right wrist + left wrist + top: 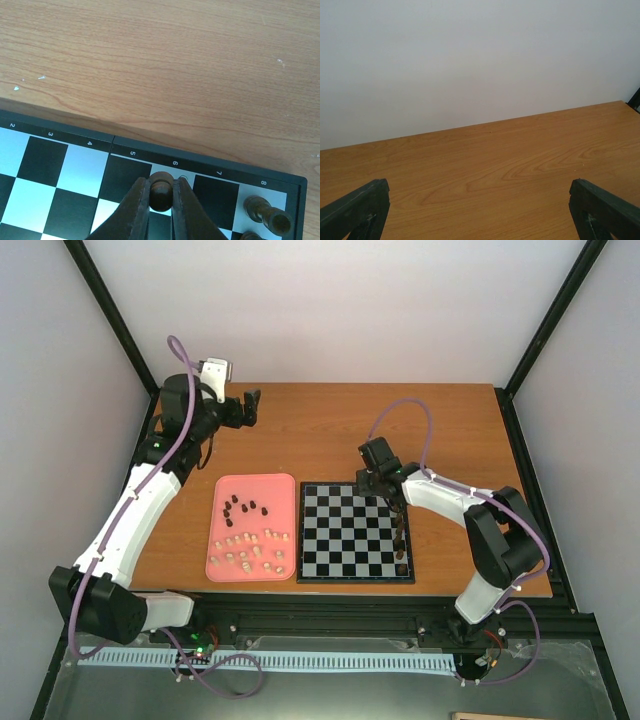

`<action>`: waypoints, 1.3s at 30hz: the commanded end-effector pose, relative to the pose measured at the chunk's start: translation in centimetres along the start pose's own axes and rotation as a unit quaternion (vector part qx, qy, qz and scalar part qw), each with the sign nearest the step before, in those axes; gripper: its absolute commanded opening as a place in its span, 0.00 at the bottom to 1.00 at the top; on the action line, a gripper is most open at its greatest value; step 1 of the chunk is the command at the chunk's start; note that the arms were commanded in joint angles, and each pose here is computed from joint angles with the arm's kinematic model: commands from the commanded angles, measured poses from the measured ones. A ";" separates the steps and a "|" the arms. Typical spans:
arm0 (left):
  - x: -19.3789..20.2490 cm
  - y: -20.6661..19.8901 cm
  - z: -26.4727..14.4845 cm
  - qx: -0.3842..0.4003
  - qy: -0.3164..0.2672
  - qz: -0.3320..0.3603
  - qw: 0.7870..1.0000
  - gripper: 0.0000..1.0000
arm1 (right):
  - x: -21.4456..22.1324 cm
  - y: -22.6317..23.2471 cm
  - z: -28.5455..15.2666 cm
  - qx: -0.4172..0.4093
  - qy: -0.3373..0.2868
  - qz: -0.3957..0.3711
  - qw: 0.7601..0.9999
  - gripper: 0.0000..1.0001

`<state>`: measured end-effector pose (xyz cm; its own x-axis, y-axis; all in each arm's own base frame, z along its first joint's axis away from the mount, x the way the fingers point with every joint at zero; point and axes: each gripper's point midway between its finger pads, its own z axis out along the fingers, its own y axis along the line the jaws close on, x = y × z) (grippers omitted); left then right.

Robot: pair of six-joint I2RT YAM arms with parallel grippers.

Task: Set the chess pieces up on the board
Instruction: Place the chess piece on the chessboard.

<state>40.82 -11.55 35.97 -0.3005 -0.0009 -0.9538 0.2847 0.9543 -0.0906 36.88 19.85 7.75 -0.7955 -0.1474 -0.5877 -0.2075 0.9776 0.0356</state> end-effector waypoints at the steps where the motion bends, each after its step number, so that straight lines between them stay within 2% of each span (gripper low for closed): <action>1: -2.3 -0.6 -0.6 0.010 -0.030 -0.005 0.999 1.00 | -0.1 -0.6 0.1 -0.003 -0.006 0.015 1.000 0.03; 16: -2.1 -1.0 -0.3 0.024 -0.027 -0.010 0.999 1.00 | 1.7 -2.7 -0.2 0.034 0.003 0.034 0.999 0.03; 39: -2.0 -1.2 -0.1 0.030 -0.027 -0.008 0.999 1.00 | 1.9 -3.5 1.4 0.037 0.009 0.045 0.998 0.05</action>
<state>40.73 -12.25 35.80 -0.3106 -0.0090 -0.9505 0.3178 0.9414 -0.1127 36.20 16.66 5.77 -0.8225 -0.0831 -0.5627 -0.1171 0.9928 0.0245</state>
